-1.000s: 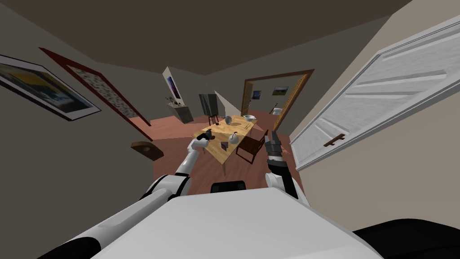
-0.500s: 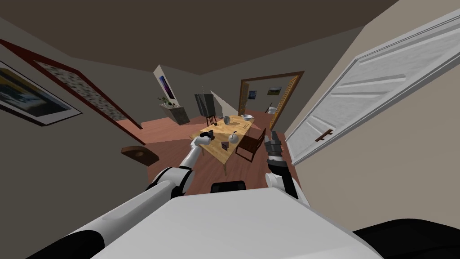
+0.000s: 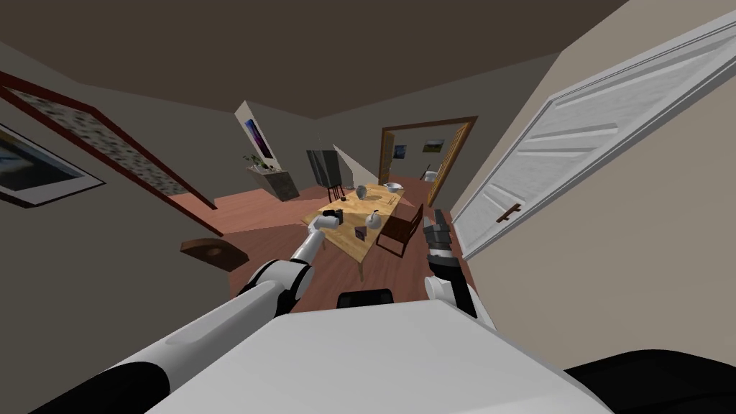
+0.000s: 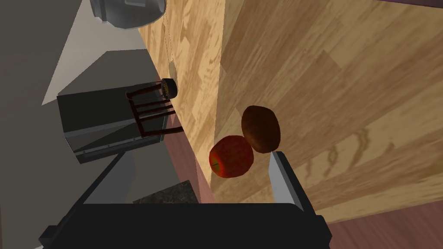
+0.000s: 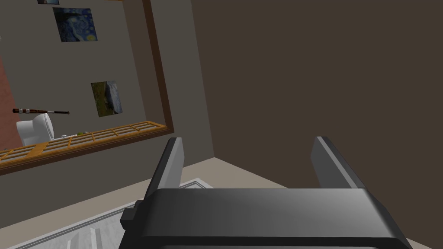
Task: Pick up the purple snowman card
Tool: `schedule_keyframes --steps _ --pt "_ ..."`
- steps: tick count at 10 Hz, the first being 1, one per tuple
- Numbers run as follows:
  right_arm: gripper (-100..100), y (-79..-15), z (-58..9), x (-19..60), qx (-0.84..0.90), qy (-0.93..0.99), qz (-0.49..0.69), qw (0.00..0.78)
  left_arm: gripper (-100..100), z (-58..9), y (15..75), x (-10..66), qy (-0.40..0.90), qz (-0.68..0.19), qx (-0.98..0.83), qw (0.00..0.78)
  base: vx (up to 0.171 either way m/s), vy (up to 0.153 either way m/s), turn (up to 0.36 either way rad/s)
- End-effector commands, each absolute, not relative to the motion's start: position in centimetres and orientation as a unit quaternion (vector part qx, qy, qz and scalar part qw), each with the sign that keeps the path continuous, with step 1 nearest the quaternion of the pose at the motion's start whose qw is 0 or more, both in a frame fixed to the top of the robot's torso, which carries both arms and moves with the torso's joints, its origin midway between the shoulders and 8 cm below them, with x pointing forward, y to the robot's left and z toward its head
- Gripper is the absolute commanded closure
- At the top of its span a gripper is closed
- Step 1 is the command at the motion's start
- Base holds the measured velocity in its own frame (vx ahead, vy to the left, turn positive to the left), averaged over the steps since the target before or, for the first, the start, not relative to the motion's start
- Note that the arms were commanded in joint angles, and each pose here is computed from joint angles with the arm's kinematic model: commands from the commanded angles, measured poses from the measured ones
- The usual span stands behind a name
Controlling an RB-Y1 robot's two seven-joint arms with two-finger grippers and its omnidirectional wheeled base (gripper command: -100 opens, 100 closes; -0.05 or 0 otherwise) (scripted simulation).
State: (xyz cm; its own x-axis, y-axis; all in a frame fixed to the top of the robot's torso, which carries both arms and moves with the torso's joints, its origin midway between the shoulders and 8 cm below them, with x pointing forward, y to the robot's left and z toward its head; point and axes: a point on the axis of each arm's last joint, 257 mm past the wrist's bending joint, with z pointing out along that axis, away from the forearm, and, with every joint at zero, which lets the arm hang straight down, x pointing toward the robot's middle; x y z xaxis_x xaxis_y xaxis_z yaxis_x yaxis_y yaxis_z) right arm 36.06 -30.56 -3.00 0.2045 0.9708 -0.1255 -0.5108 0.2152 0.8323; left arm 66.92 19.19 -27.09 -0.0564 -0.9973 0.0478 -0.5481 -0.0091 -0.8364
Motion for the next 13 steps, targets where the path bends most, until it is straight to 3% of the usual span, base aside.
schedule_keyframes --steps 1,13 --pt "0 -30.6 -3.0 36.1 0.335 0.343 0.529 0.7 -100 -28.4 19.0 66.6 0.637 -0.346 -0.621 0.298 0.001 0.078 -0.109" --pt "0 -30.6 -3.0 36.1 0.335 0.343 0.529 0.7 -100 -31.9 14.1 64.7 0.674 -0.28 -0.65 0.211 0.011 0.059 -0.086"
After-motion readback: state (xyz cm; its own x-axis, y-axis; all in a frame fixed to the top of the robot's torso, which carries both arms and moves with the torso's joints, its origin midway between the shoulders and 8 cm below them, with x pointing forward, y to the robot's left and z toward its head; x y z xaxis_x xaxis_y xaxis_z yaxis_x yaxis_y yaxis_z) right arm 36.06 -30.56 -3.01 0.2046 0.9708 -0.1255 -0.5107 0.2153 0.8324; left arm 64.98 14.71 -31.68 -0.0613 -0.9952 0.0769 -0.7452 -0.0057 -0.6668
